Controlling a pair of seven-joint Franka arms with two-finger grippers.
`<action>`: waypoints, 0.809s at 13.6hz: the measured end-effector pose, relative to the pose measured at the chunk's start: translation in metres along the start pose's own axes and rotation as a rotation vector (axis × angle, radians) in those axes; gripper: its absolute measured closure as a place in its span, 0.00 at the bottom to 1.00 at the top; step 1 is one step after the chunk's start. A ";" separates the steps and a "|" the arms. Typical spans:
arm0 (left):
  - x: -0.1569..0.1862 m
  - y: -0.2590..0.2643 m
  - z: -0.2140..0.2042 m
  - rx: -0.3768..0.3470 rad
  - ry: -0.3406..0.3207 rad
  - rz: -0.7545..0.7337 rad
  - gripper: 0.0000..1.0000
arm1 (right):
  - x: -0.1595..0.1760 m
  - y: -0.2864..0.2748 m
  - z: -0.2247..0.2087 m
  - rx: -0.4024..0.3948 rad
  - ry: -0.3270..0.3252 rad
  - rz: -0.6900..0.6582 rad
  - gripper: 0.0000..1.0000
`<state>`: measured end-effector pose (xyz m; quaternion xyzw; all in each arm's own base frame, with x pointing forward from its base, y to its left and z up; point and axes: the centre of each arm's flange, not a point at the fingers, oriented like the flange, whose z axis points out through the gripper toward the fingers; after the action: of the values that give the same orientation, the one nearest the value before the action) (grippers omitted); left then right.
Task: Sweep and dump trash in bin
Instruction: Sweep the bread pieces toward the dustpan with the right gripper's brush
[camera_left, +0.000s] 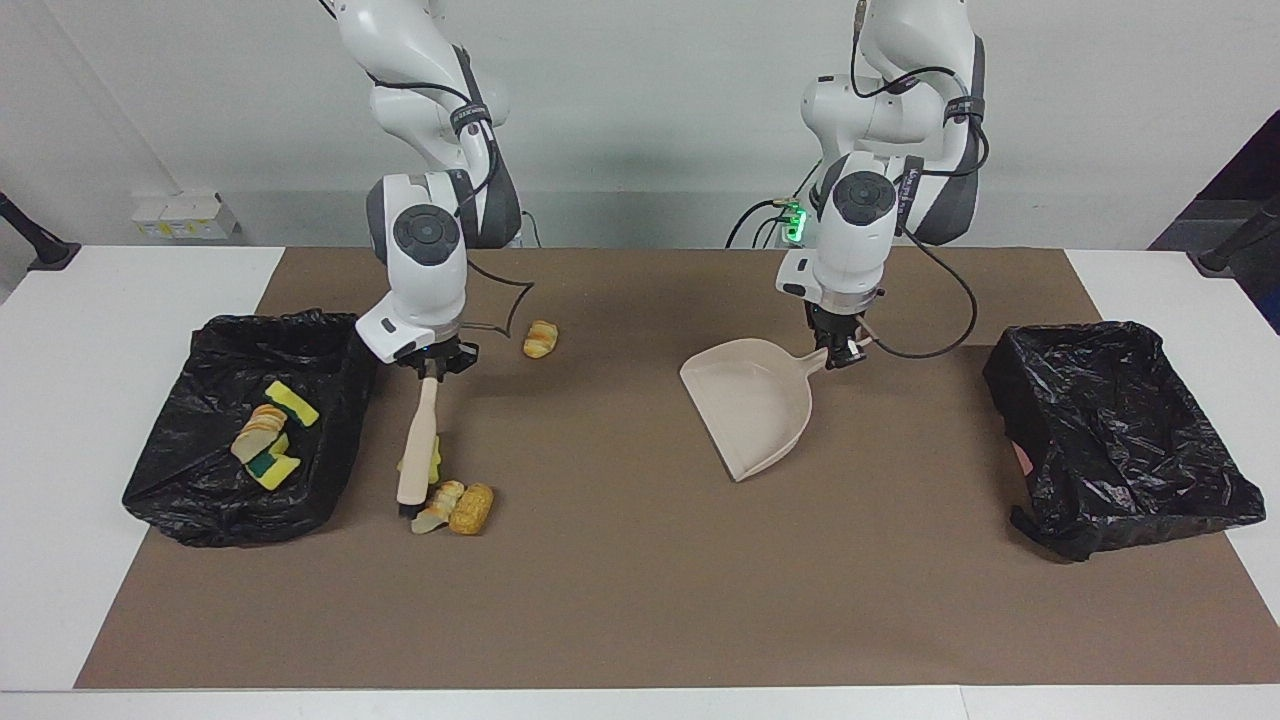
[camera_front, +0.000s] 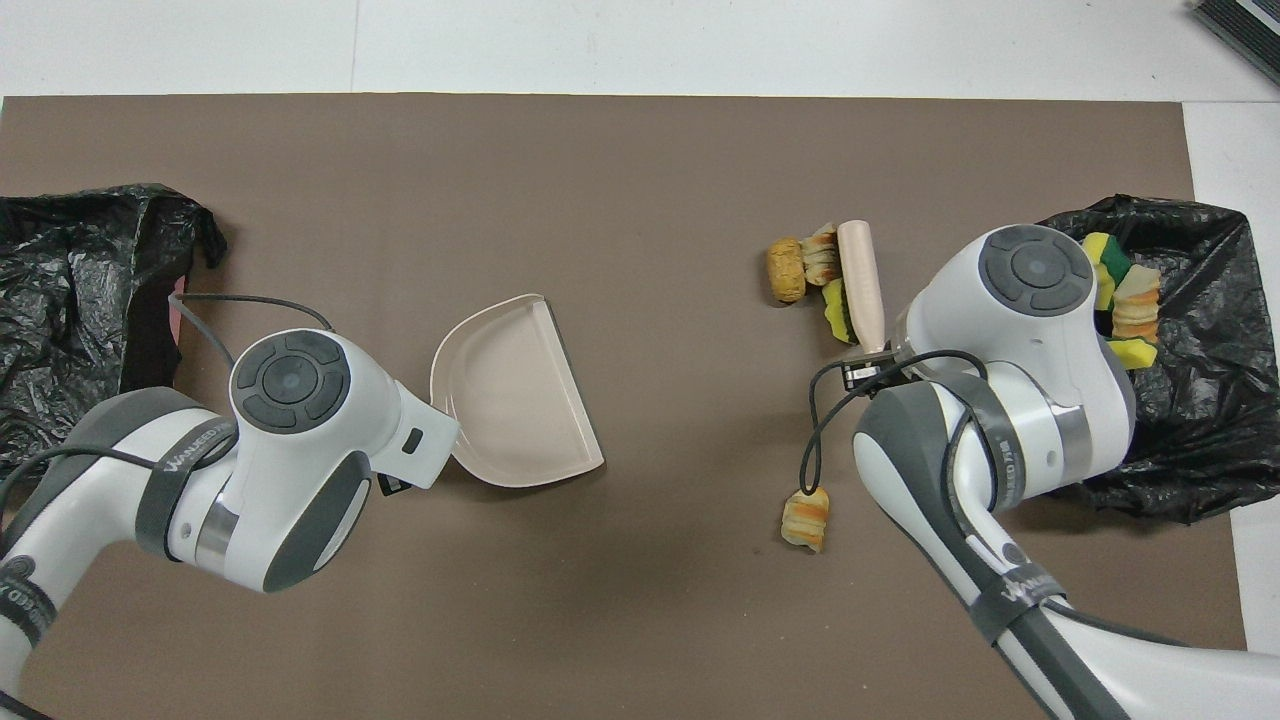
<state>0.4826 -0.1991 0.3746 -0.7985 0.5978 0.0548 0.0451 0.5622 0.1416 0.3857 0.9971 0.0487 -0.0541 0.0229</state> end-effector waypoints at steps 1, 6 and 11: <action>0.000 0.000 0.000 0.000 0.000 0.000 0.69 | 0.003 -0.015 -0.007 0.023 0.006 -0.018 0.74; 0.000 0.000 0.000 0.000 0.001 -0.001 0.69 | 0.020 -0.018 -0.058 -0.009 0.005 -0.078 0.74; 0.000 -0.001 0.000 0.002 0.002 -0.002 0.69 | 0.044 0.036 -0.056 -0.163 0.076 -0.136 0.74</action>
<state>0.4831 -0.1988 0.3748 -0.7989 0.5973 0.0532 0.0453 0.6151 0.1132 0.4381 0.9877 0.1212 -0.0136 0.0981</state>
